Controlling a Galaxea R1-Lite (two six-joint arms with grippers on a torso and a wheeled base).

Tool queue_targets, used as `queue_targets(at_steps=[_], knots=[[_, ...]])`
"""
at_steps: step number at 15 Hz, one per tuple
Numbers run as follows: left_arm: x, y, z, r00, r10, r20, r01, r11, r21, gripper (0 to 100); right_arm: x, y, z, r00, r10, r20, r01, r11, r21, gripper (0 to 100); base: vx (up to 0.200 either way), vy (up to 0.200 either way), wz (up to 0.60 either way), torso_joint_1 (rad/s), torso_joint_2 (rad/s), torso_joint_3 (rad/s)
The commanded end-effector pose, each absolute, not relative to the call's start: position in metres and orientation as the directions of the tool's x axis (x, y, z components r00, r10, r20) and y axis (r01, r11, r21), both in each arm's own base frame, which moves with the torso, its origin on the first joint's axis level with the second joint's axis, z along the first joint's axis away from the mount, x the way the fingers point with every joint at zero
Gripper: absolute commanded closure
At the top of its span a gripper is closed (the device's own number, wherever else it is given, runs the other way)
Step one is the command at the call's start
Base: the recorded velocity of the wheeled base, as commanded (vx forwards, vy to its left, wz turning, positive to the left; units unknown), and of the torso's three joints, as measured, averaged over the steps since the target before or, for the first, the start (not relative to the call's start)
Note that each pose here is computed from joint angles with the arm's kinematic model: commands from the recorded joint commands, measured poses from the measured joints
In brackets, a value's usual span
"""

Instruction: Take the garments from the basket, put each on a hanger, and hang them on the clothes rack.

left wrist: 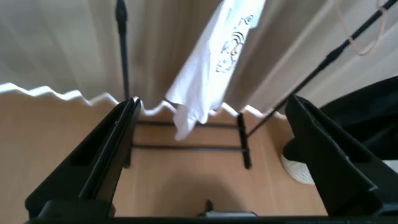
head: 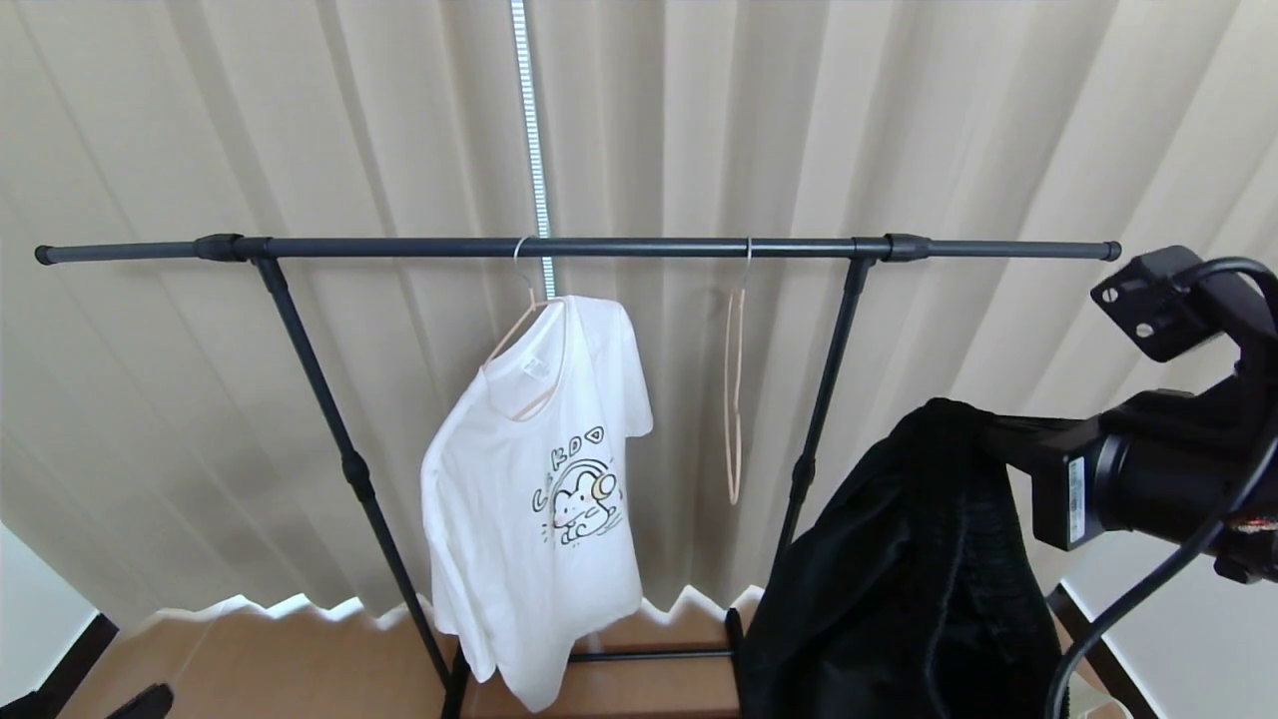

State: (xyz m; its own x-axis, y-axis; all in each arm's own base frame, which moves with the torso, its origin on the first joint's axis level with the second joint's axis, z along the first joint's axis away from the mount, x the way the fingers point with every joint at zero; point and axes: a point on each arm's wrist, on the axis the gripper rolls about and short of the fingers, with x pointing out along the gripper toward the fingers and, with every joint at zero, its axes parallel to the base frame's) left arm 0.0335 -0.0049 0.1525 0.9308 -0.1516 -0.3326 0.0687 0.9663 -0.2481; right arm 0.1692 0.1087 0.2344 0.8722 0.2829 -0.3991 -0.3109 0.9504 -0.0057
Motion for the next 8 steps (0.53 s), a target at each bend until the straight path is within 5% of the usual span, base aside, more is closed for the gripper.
queue_targets(at_steps=[1, 4, 8], knots=[[0.089, -0.034, 0.184, 0.815, -0.346, -0.464, 0.204, 0.922, -0.329, 0, 0.182, 0.118, 0.248, 0.869, 0.28, -0.407, -0.277, 0.958, 0.068, 100, 0.0, 0.0, 0.0, 0.0, 0.0, 0.0], [0.111, -0.084, 0.179, 0.622, -0.52, -0.585, 0.343, 0.853, -0.394, 0, 0.196, 0.134, 0.246, 0.86, 0.298, -0.414, -0.245, 0.953, 0.177, 100, 0.0, 0.0, 0.0, 0.0, 0.0, 0.0], [0.136, -0.155, 0.168, 0.448, -0.571, -0.688, 0.422, 0.813, -0.4, 0, 0.221, 0.163, 0.23, 0.892, 0.256, -0.372, -0.187, 0.959, 0.212, 100, 0.0, 0.0, 0.0, 0.0, 0.0, 0.0]])
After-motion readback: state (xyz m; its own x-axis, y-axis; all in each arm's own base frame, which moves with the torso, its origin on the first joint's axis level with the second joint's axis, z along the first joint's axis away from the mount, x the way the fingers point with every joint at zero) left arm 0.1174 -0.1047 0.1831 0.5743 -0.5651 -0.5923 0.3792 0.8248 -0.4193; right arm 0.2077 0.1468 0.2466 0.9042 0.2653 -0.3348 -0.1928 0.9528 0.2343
